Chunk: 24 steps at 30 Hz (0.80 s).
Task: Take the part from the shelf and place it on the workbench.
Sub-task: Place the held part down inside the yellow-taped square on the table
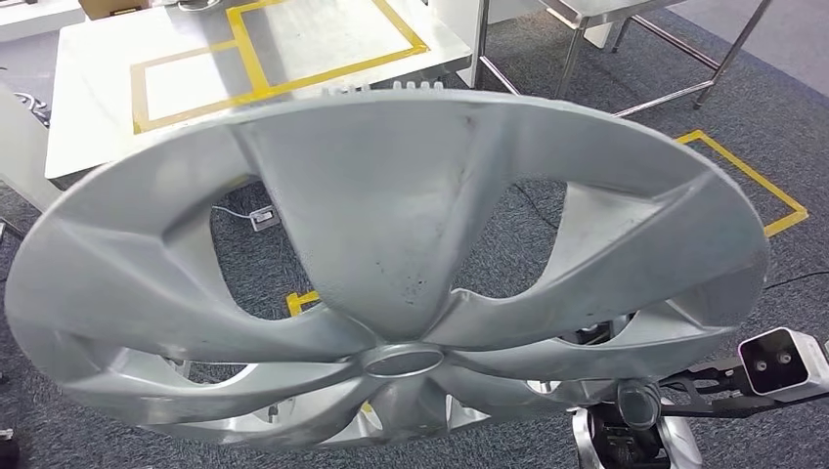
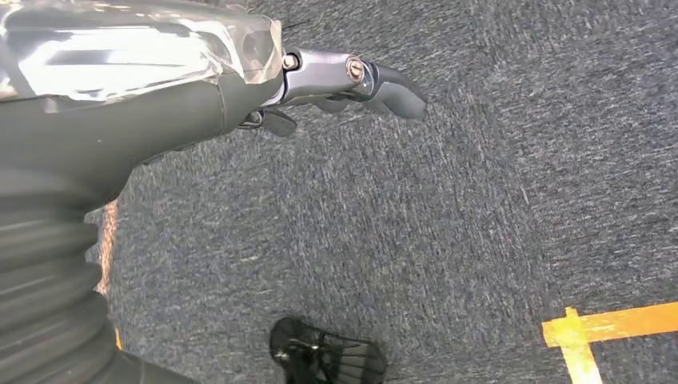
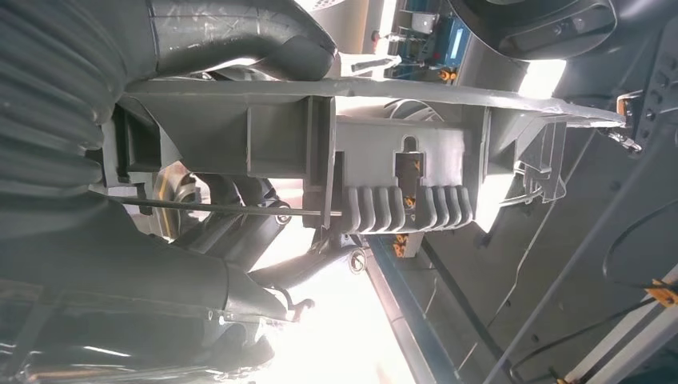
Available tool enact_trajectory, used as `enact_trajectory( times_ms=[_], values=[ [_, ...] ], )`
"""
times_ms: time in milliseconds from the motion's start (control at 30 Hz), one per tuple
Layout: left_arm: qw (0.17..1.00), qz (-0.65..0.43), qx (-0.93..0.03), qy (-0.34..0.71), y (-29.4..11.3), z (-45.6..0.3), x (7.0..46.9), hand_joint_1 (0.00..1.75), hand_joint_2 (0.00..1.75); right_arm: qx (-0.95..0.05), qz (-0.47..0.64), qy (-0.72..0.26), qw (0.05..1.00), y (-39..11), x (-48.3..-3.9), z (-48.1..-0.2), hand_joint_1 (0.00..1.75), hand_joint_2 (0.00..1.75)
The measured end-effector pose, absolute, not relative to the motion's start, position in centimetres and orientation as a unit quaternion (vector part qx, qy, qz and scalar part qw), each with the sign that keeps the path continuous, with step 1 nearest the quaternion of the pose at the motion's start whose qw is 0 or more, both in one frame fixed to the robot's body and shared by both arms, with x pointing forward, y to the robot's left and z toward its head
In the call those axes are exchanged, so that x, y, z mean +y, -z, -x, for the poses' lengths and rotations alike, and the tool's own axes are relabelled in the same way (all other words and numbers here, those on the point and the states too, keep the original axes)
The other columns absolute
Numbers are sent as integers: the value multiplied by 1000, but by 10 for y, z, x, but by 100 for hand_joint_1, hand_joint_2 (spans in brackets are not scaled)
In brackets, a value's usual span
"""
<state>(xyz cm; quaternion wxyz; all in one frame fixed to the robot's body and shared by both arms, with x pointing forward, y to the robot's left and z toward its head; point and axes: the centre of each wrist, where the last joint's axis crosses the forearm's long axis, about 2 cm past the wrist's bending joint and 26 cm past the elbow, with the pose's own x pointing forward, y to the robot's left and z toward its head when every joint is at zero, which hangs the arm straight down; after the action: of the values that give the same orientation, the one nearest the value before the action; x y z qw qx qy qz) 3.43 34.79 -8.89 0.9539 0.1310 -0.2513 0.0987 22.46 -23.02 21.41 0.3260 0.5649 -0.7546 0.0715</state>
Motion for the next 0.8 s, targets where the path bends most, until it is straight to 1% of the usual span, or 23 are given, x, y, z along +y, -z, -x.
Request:
enact_trajectory(
  times_ms=[800],
  values=[
    [952,-120,-254,-119,87,-35,346,0,175,-754,-565,-73,328,-216,-230,-226,171,175]
  ],
)
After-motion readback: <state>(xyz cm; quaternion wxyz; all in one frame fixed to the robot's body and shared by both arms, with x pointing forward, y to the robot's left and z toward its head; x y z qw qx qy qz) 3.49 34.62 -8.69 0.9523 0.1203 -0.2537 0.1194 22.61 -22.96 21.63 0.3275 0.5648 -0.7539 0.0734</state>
